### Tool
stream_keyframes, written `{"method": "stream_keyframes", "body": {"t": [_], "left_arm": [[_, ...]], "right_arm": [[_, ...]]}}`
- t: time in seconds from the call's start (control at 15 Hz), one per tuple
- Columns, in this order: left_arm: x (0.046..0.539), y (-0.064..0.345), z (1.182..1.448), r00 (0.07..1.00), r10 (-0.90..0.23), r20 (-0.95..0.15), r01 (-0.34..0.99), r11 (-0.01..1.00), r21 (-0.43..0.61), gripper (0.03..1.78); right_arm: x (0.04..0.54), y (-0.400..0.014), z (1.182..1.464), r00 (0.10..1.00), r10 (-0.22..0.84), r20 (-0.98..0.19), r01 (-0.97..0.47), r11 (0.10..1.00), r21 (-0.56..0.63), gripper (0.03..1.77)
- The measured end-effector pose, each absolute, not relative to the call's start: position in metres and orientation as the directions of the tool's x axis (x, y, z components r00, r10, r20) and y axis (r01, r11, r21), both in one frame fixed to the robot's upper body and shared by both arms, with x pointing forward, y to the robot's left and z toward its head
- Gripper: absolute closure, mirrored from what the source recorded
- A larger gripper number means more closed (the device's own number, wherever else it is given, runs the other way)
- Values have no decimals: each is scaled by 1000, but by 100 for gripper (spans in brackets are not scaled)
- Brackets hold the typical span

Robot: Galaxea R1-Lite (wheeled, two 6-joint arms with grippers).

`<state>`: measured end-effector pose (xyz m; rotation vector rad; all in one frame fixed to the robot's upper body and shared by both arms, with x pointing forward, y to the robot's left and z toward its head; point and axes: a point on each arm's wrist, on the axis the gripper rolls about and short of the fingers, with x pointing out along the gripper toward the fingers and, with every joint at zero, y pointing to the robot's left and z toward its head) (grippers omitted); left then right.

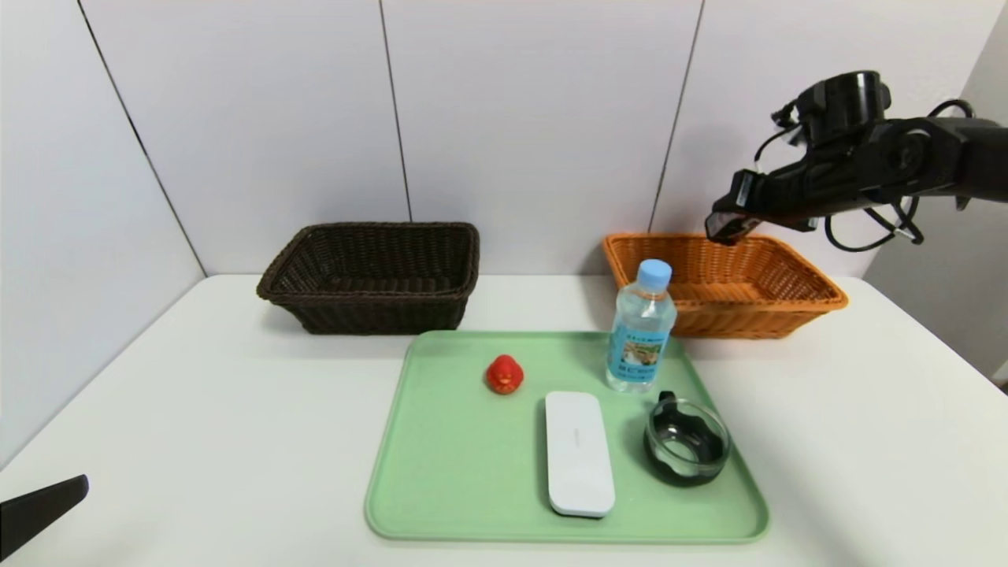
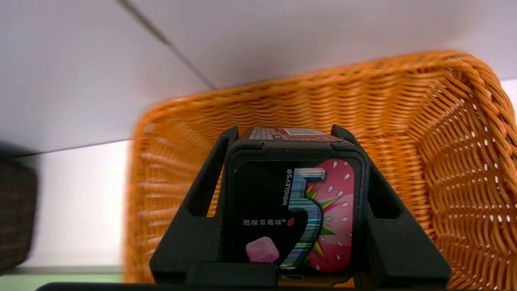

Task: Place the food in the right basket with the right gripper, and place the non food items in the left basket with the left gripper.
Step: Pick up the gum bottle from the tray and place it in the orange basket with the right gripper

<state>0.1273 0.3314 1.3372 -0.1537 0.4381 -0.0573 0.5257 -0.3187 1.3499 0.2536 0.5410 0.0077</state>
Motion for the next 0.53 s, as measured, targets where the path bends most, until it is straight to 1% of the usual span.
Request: {"method": "stream_keyframes", "body": {"t": [0.2,0.4,0.53], "left_arm": [[130,331,1337,900,-88,-427,21,987,-159,12],[132,331,1337,896,-88,-434,19,987,-160,12],[132,331,1337,895,-88,-437,19,987,-159,12]], "right_arm": [[541,-323,1320,822,52,-567,80,975,206,104],[549,-323,1301,793,50,-607,80,980,185,104],[552,-323,1293,785,50,-618,75,982,174,85]]}}
